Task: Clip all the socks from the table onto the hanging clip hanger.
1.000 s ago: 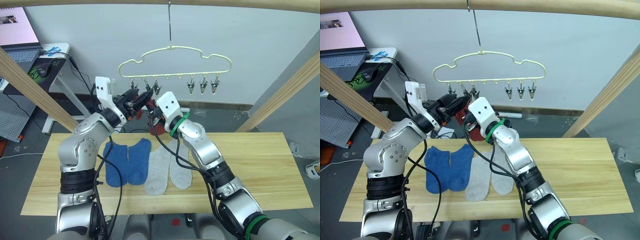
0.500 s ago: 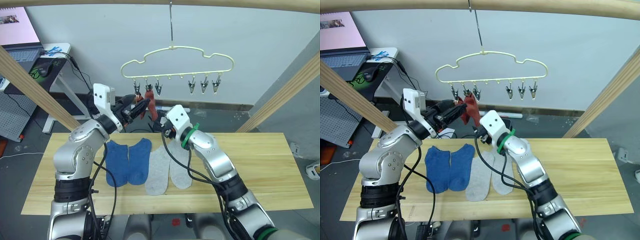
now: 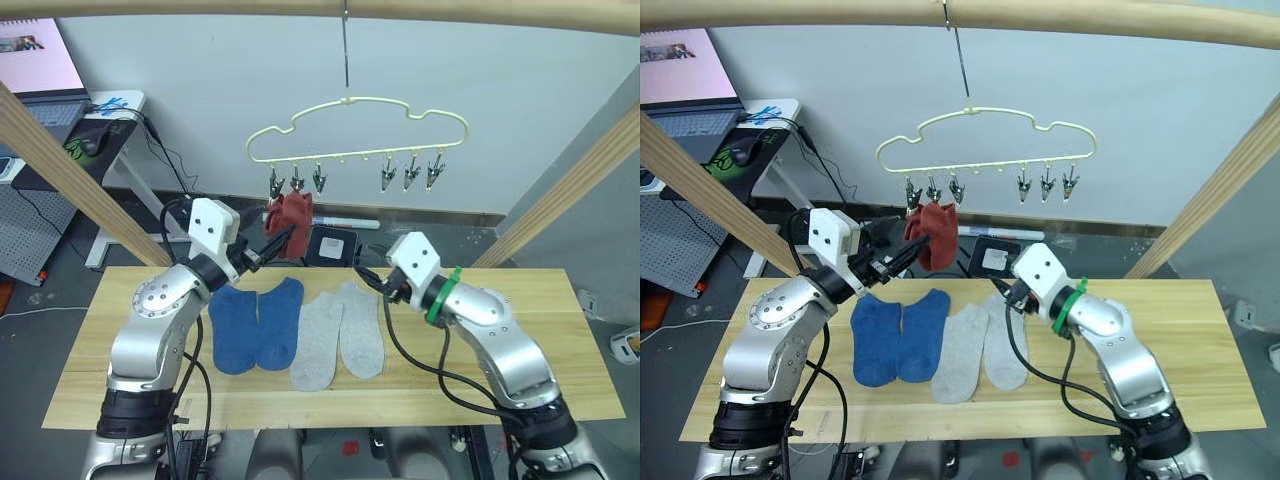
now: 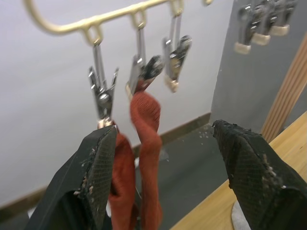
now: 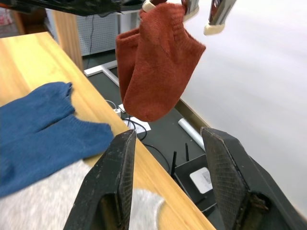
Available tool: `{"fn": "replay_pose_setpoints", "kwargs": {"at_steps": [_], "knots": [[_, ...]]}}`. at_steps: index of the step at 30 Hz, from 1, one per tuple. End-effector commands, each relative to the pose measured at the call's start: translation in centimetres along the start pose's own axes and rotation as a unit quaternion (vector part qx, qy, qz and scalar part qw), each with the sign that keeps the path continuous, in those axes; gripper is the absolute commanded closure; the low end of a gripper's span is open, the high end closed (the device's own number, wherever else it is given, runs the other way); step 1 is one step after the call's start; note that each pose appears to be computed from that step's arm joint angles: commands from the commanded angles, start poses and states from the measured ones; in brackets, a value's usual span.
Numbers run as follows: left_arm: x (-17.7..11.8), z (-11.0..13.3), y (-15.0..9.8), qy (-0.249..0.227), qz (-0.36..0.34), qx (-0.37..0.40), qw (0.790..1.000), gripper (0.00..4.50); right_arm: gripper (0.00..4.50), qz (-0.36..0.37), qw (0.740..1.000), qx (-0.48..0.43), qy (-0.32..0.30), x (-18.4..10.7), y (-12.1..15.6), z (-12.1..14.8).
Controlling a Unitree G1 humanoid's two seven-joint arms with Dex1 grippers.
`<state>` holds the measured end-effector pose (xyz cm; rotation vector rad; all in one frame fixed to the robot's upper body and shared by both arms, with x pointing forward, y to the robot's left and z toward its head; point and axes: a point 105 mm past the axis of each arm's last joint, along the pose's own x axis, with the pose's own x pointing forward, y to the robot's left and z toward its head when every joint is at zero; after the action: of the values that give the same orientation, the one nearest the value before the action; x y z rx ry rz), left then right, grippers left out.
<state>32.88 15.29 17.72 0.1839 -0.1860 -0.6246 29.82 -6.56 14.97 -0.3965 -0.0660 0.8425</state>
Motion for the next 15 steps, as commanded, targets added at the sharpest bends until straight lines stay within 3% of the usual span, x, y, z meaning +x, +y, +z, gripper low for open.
{"fn": "replay_pose_setpoints", "kwargs": {"at_steps": [1,13,15], "knots": [[0.3,1.6,-1.3,-0.046,0.005,0.028,0.999,1.04,2.29,-0.002,0.998,-0.028,-0.06,-2.0,-0.5,2.6],[2.3,1.1,-2.8,-0.088,0.062,-0.015,0.994,1.04,2.29,-0.058,0.995,-0.024,-0.079,-5.7,-2.9,3.3],[2.6,0.9,-2.7,-0.09,0.07,-0.022,0.993,1.45,2.23,-0.057,0.995,-0.023,-0.076,-5.8,-2.9,3.3]]}}
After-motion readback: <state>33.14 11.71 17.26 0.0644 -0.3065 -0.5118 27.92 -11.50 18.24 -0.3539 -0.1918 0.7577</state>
